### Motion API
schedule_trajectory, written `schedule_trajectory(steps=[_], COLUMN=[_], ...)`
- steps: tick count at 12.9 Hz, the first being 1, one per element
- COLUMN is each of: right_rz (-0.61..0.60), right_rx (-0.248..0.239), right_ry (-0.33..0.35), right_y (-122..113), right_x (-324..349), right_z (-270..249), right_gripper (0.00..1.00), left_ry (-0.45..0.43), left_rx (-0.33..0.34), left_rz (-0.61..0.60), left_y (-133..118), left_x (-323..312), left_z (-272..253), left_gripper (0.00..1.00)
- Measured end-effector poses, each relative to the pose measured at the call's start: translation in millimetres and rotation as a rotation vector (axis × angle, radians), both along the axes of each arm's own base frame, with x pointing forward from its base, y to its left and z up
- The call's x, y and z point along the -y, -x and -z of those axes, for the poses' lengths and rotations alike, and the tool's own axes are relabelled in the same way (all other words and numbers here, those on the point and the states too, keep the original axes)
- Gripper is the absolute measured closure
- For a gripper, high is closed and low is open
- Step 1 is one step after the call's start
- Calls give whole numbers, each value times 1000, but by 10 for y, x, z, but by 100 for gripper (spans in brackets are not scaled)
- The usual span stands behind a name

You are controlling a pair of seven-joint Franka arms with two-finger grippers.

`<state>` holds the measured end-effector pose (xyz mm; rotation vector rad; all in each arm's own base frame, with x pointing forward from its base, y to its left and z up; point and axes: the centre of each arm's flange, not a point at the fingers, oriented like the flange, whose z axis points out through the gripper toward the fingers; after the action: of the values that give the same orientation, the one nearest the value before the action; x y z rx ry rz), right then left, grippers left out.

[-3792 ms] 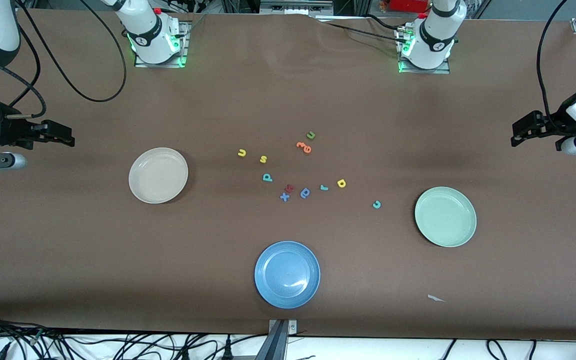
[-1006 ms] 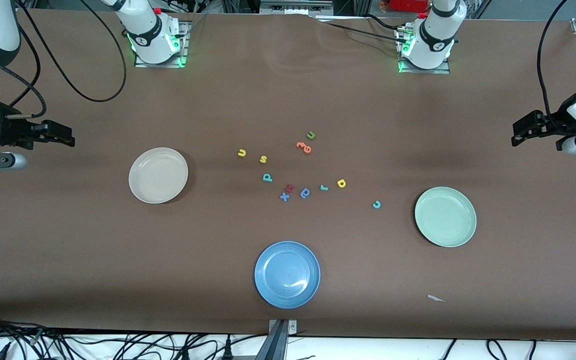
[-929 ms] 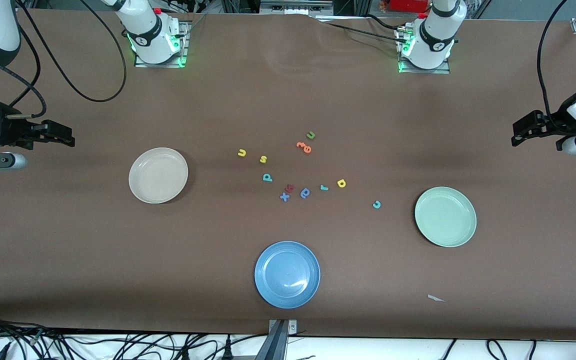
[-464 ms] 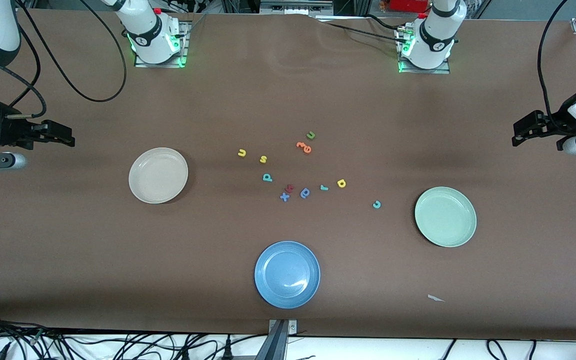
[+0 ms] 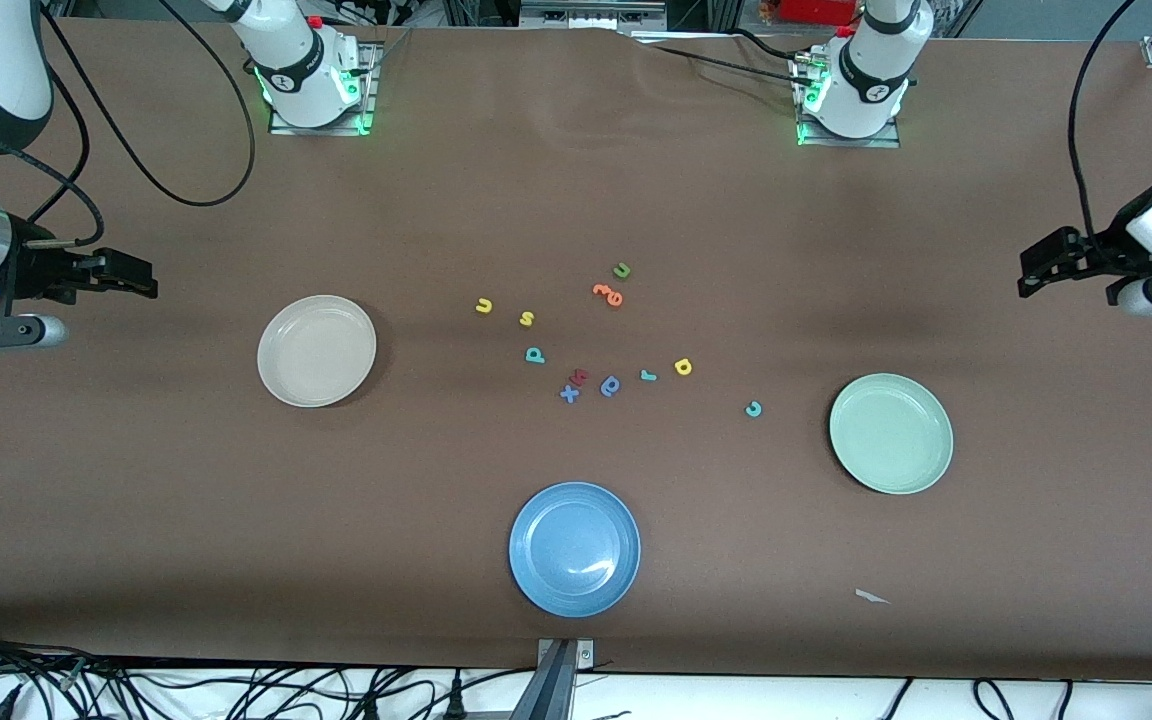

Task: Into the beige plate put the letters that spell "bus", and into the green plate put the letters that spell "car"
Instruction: 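Grasp the teal c with the left gripper while the right grasps yellow c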

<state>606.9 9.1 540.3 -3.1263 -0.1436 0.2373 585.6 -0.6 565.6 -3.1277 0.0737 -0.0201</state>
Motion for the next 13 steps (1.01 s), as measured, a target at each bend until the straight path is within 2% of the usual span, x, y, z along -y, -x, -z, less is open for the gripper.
schedule_trajectory(steps=[4, 6, 8, 9, 11, 13], right_rz=[-10, -35, -59, -75, -90, -44], right_rx=[-1, -33, -74, -68, -18, 32], right_ry=[-1, 2, 2, -3, -12, -19], right_y=[3, -2, -25, -54, -100, -89], right_x=[-28, -125, -265, -366, -630, -1006], right_z=[-3, 142, 424, 523, 643, 821], right_gripper=[0, 0, 0, 0, 0, 0], left_ry=[6, 25, 64, 74, 88, 102], left_rx=[-15, -23, -26, -29, -18, -8], left_rz=[-66, -97, -178, -219, -301, -392], left_y=[-359, -521, -640, -678, -733, -750], left_x=[611, 1058, 1368, 1469, 1618, 1773], left_z=[783, 1324, 1841, 2073, 2433, 2764], left_gripper=[0, 0, 0, 0, 0, 0])
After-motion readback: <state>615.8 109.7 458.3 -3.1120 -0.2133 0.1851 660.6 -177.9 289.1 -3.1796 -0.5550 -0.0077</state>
